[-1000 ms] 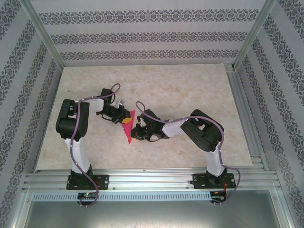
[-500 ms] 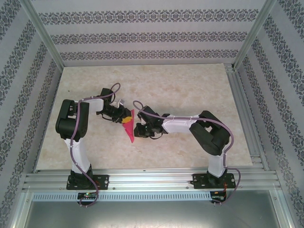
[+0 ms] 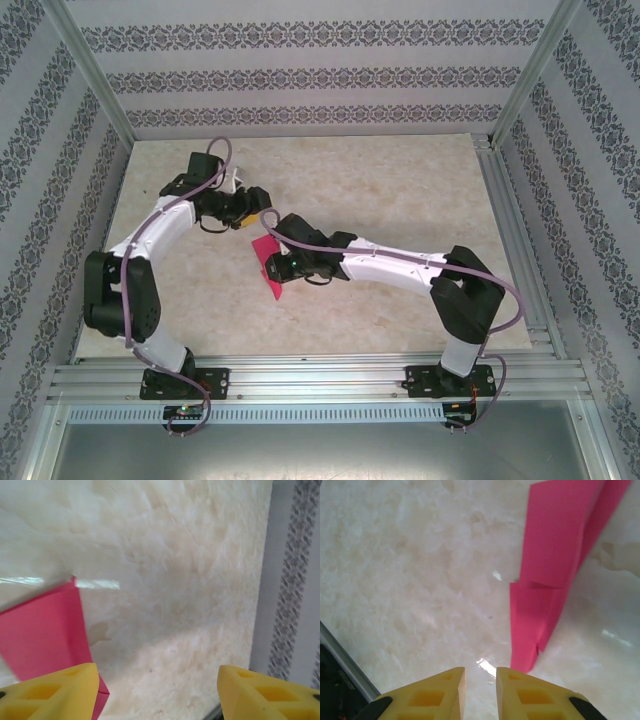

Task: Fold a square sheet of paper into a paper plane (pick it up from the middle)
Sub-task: Move the paper plane at the top-right of the table.

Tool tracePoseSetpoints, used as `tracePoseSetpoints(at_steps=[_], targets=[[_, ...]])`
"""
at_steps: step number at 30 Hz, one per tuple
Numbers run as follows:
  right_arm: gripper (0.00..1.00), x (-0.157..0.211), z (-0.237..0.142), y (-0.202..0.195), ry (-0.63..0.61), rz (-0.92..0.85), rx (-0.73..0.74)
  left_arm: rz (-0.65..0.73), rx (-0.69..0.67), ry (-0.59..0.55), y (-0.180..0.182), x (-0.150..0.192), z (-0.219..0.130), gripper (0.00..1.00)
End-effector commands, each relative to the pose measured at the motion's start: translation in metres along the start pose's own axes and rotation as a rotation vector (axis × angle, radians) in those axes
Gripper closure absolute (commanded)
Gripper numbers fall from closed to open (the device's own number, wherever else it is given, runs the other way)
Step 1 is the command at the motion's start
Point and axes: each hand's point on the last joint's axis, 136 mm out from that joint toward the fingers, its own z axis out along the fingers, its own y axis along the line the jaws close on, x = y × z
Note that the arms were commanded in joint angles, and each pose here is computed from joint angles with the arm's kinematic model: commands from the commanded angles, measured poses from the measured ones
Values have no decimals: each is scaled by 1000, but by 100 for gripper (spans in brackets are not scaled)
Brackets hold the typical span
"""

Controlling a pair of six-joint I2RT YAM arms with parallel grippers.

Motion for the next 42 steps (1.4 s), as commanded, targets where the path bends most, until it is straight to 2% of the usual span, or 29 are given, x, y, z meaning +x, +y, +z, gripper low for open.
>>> tracePoseSetpoints(at_steps=[1,2,4,6,11,13,15,18,25,28,32,37,42], targets=[[73,-7,18,1,17,-64,53,-184,-283,-151,72,-8,-36,35],[70,-11,26,1,21,-58,56,-225,-296,-182,85,-9,-45,34],[70,-10,39,-5,76,-65,107,-281,-288,-206,100,-6,-54,34],[62,-10,49,-15,112,-96,196,-299,-308,-212,110,-3,-60,34],[59,-1,57,-39,197,-109,337,-309,-300,-208,117,1,-61,34],[57,0,56,-46,190,-110,375,-308,-292,-204,117,2,-60,34],[56,-4,50,-43,173,-110,376,-302,-279,-198,116,2,-57,34],[46,-8,43,-43,147,-84,391,-304,-272,-189,116,3,-55,34],[43,6,54,-36,187,-49,353,-306,-246,-173,114,4,-50,35],[31,-1,50,-27,171,-47,329,-309,-234,-167,113,5,-48,35],[25,-9,34,-23,133,-42,350,-305,-226,-162,112,5,-48,35],[25,7,42,-19,157,-22,328,-309,-215,-149,113,6,-43,35],[28,13,51,-29,184,-35,413,-317,-199,-141,113,6,-40,36]])
